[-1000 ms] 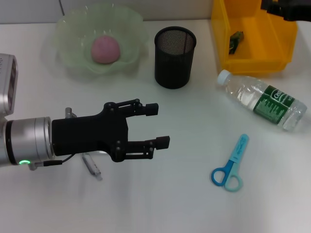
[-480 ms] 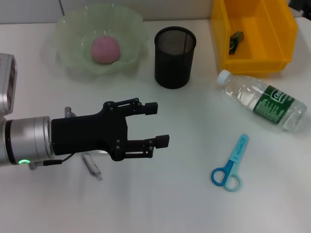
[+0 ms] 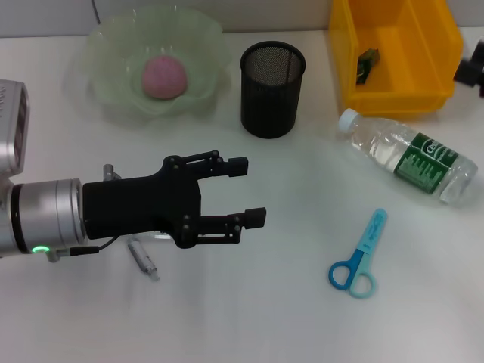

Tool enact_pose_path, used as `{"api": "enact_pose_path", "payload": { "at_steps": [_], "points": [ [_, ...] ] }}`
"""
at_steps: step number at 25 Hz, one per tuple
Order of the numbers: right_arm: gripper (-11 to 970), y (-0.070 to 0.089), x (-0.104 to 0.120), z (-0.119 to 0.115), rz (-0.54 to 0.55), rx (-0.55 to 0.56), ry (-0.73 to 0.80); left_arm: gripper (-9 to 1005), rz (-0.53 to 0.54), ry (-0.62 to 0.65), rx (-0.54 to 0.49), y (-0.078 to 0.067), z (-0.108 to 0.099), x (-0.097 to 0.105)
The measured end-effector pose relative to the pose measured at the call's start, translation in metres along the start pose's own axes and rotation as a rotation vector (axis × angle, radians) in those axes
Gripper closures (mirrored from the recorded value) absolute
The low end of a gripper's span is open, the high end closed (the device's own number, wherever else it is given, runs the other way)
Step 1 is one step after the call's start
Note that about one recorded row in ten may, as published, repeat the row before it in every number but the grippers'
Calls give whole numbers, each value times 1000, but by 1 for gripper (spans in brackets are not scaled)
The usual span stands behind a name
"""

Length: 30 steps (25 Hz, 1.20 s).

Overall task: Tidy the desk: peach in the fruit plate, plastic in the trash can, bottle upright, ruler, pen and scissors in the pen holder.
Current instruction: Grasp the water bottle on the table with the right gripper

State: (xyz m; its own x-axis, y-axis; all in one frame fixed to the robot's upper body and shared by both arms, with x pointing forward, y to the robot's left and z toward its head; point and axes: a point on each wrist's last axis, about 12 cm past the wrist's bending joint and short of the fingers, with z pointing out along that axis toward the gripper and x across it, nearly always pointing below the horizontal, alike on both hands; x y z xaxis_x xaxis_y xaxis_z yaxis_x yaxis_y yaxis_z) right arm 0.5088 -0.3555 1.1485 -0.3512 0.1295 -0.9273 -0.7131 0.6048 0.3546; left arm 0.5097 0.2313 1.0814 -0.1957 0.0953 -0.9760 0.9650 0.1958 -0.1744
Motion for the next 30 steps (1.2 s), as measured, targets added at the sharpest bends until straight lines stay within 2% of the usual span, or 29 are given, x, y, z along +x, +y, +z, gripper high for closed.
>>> {"api": "enact_pose_path", "payload": {
  "at_steps": [2, 3, 4, 6, 7, 8, 9, 12, 13, 16, 17, 18, 19, 21, 22, 30],
  "points": [
    [130, -7, -11, 3, 54, 76, 152, 199, -1, 0, 0, 0, 0, 0],
    [130, -7, -11, 3, 54, 76, 152, 199, -1, 0, 0, 0, 0, 0],
    [130, -7, -21, 4, 41, 123, 238, 199, -1, 0, 0, 0, 0, 0],
    [130, -7, -27, 5, 28, 147, 280, 199, -1, 0, -1, 0, 0, 0],
    [130, -2, -42, 8, 1, 201, 374, 199, -1, 0, -1, 0, 0, 0],
    [130, -2, -42, 8, 1, 201, 374, 199, -1, 0, -1, 0, 0, 0],
    [130, 3, -58, 14, -35, 243, 451, 199, -1, 0, 0, 0, 0, 0],
    [130, 12, -83, 24, -90, 297, 577, 200, 0, 1, 0, 0, 0, 0],
    [130, 12, -83, 24, -90, 297, 577, 200, 0, 1, 0, 0, 0, 0],
    [130, 19, -97, 38, -126, 297, 706, 200, 0, 1, 0, 0, 0, 0],
    [130, 22, -99, 50, -135, 276, 803, 200, 0, 0, 1, 0, 0, 0],
    [130, 22, -99, 50, -135, 276, 803, 200, 0, 0, 1, 0, 0, 0],
    [130, 21, -100, 61, -143, 276, 868, 200, -1, -1, 1, 0, 0, 0],
    [130, 20, -100, 66, -150, 289, 897, 200, -3, -1, 1, -1, 0, 1],
    [130, 18, -98, 75, -164, 311, 951, 201, -6, -2, 0, -2, -1, 2],
    [130, 16, -81, 105, -245, 340, 1076, 201, -13, -1, -4, -3, -2, 4]
  ]
}}
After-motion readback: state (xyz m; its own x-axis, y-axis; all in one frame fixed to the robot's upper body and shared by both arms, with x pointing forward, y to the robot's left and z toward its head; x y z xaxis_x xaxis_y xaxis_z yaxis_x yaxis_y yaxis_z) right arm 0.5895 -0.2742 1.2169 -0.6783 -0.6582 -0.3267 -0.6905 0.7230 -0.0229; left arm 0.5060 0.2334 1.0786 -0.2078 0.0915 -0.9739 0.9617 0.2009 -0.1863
